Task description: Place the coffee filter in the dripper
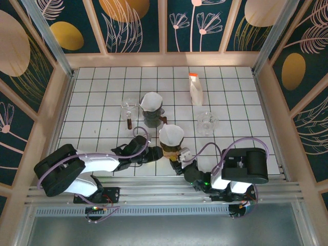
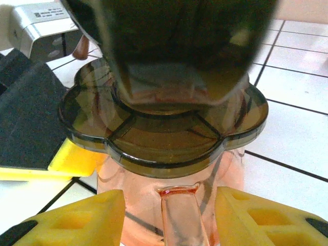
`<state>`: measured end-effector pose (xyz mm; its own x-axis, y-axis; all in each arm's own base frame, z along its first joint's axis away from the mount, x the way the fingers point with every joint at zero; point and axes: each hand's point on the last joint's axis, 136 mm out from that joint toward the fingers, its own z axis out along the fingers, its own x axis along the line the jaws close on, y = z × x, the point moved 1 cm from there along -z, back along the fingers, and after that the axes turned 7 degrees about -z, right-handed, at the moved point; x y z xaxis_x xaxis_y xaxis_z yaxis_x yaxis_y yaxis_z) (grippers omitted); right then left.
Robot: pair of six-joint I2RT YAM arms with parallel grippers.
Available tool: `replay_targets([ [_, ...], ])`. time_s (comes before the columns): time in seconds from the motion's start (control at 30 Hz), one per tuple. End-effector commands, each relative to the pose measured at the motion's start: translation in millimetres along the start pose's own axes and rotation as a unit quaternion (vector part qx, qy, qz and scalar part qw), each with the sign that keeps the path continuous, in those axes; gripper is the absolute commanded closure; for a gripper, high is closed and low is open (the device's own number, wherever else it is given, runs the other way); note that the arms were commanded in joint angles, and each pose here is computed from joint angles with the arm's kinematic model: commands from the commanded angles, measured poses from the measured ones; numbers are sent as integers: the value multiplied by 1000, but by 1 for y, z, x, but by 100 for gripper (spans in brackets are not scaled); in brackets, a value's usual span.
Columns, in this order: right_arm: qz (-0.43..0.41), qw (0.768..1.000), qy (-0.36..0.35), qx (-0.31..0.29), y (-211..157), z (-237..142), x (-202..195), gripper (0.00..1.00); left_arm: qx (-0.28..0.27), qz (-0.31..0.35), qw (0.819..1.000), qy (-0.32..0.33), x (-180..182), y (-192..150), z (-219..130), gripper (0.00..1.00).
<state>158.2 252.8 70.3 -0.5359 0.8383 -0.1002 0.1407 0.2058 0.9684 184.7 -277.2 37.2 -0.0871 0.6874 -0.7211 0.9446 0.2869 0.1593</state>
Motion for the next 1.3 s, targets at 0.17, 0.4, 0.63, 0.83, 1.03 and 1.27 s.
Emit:
replay_targets([
  [0.17, 34, 999, -10, -24, 12, 8, -10, 51, -5, 21, 999, -45, -35, 22, 26, 46],
  [0.4, 45, 998, -22, -26, 11, 19, -23, 52, -8, 28, 999, -42, -46, 35, 44, 47],
  [0.63, 60, 997, -28, -24, 11, 34, -36, 53, -24, 24, 998, -43, -53, 52, 52, 49],
  [0.83, 66, 997, -41, -28, 15, 43, -44, 53, -34, 22, 999, -36, -54, 62, 60, 50],
  [1.03, 76, 995, -55, -29, 17, 53, -54, 54, -39, 16, 999, -34, -53, 69, 62, 52],
  [1.27, 81, 994, -61, -33, 20, 63, -62, 53, -37, 8, 999, -27, -45, 64, 56, 52],
])
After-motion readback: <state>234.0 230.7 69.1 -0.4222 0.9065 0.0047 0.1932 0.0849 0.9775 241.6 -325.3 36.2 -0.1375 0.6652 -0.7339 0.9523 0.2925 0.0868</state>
